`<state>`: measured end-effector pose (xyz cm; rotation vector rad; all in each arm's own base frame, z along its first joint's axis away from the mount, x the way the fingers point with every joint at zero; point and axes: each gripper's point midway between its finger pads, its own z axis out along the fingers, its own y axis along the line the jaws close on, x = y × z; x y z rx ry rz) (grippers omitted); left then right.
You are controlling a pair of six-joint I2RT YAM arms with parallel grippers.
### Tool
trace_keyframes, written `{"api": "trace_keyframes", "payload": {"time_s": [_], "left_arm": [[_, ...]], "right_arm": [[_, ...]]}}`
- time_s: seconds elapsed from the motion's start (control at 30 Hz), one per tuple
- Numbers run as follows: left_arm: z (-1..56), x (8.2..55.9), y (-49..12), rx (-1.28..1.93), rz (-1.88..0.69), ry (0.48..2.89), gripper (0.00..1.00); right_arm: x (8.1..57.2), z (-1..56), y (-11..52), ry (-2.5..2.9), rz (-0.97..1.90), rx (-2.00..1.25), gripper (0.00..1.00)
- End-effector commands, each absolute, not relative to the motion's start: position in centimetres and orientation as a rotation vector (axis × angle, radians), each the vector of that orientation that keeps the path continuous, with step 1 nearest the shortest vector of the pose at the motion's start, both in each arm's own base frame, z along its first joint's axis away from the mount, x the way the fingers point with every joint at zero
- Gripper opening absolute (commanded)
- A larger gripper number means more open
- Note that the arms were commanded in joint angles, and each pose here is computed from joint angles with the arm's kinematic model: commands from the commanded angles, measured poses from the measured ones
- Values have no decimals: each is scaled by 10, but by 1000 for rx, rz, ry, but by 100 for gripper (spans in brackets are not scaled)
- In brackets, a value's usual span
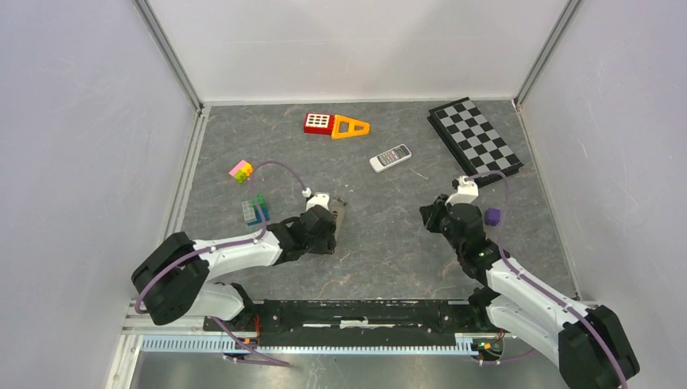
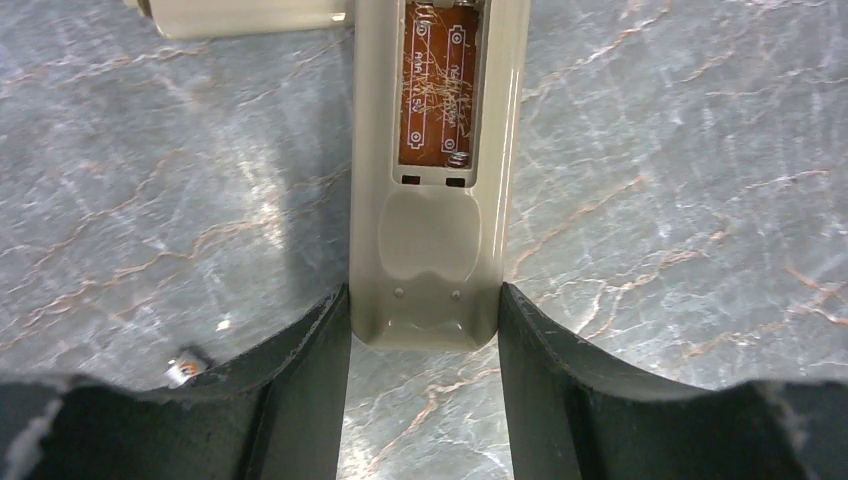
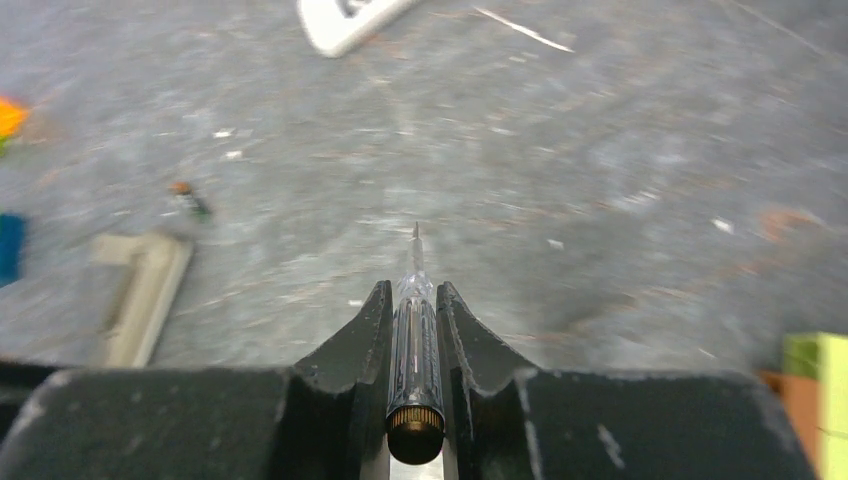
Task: Unload the batteries from the remote control
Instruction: Place the screwdriver at the center of the board.
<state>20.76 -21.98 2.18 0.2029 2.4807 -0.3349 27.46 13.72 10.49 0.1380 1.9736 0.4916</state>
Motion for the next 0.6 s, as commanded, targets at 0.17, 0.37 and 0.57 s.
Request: {"api": "trace_keyframes", "payload": {"time_s": [0.17, 0.37, 0.57], "left_arm": [[12, 196, -186, 267, -159, 2545, 99], [48, 201, -204, 278, -332, 2442, 100], [111, 215, -211, 290, -420, 2260, 100]], "right_arm": [[279, 72, 93, 1942, 274, 256, 0], [257, 36, 90, 2026, 281, 239, 2], [241, 16, 92, 2126, 280, 171, 21]]}}
